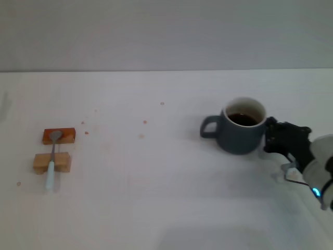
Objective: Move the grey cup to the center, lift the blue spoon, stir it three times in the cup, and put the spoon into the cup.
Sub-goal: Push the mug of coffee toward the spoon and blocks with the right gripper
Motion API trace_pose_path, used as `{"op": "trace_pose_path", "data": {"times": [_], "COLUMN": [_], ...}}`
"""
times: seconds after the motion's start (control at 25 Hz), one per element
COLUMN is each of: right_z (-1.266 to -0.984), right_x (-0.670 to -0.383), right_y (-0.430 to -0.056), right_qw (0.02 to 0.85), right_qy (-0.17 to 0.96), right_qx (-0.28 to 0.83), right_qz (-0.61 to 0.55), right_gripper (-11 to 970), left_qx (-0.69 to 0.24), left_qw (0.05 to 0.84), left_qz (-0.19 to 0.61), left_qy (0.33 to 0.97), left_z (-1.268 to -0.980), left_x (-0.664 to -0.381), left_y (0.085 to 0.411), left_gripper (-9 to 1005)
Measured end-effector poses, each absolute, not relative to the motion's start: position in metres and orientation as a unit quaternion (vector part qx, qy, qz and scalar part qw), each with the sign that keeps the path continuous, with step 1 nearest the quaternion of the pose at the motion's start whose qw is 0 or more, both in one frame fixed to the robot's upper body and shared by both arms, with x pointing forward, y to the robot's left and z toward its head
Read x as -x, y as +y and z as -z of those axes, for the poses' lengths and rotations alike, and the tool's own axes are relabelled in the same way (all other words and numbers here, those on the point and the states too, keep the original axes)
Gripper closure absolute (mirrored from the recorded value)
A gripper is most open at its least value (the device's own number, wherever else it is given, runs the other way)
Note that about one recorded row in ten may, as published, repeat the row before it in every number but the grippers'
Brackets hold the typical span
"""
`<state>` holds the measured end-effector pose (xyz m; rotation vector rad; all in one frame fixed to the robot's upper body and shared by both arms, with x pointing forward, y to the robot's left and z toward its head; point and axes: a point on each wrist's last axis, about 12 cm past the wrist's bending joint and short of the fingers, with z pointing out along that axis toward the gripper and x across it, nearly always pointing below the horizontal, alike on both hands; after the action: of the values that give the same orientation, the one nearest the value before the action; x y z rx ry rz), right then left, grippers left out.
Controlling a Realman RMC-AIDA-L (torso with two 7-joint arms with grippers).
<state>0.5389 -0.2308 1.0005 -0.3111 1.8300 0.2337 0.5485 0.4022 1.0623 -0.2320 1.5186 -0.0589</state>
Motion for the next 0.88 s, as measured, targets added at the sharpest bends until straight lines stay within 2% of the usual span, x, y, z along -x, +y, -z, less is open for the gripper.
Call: {"op": "trace_pose_path", "data": {"times": [0.6,0.88], "right_z": [-1.012,-1.019], "right_x": [-0.559,-0.570], "right_y": [-0.193,-0.194], "right_qw": [0.563,0.571], "right_qy": [0.788,0.784], "right_qx": [0.224,0.221], "right_qz": [-0.111,-0.105], "right_gripper": [910,911], "left_qx": [0.113,0.116], "left_qw": [0.724,0.726], "left_qz": [0.031,0.031], "left_qy": [0.680,0.678], "left_z": [-1.061,-1.061], "left_x": [-0.544,-0.543], "left_y": [0.403,0.404], "left_gripper": [153,153]}}
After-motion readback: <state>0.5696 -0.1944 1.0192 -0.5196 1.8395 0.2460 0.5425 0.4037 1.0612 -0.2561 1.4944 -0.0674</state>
